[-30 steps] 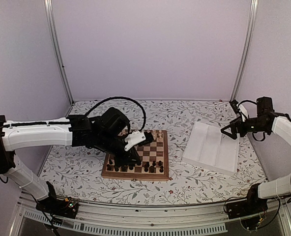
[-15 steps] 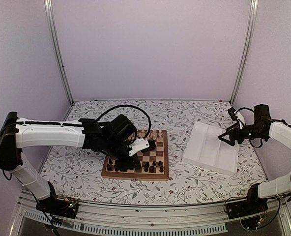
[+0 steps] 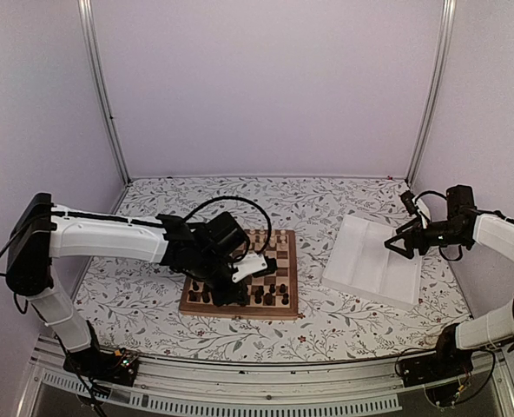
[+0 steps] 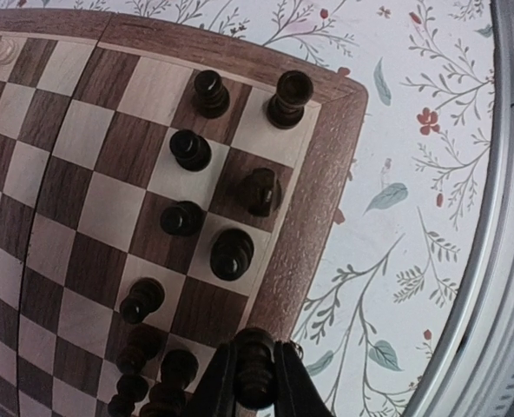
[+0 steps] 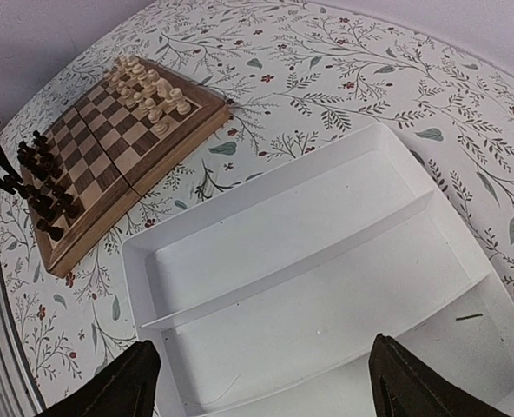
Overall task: Set up the chess pieces on the board
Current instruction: Place the chess piece on the chessboard.
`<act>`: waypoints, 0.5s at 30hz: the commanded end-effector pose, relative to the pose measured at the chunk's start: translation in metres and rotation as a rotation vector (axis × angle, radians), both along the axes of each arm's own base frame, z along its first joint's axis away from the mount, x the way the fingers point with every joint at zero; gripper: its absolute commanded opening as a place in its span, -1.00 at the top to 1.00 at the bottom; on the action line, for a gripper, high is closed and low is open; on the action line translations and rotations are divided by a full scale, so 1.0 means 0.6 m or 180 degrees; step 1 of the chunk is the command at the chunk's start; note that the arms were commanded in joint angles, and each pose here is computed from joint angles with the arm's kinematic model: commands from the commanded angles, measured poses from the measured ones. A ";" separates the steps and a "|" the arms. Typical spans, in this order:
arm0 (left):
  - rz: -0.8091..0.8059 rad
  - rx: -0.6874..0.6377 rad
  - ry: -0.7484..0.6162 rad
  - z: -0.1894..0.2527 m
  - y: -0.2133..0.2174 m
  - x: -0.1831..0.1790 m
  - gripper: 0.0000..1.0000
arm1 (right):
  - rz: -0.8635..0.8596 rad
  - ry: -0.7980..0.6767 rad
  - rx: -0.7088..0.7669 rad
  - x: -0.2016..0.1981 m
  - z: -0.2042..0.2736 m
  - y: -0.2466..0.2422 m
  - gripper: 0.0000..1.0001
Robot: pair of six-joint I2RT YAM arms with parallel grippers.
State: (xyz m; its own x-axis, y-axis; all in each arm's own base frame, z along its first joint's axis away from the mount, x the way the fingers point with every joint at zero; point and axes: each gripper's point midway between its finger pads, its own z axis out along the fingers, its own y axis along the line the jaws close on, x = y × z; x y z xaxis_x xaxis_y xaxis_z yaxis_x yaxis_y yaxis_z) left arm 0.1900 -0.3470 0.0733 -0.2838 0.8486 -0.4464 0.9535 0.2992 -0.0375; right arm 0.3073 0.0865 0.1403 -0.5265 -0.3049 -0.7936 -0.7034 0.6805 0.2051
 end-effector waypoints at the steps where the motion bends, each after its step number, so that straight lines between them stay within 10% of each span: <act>1: 0.0057 -0.0078 -0.0066 0.006 -0.009 0.023 0.68 | 0.0065 -0.0046 0.0045 0.006 0.013 0.004 -0.73; 15: 0.0124 -0.0134 -0.0015 -0.008 -0.007 0.039 0.65 | 0.0079 -0.0015 0.0054 0.002 0.009 0.005 -0.72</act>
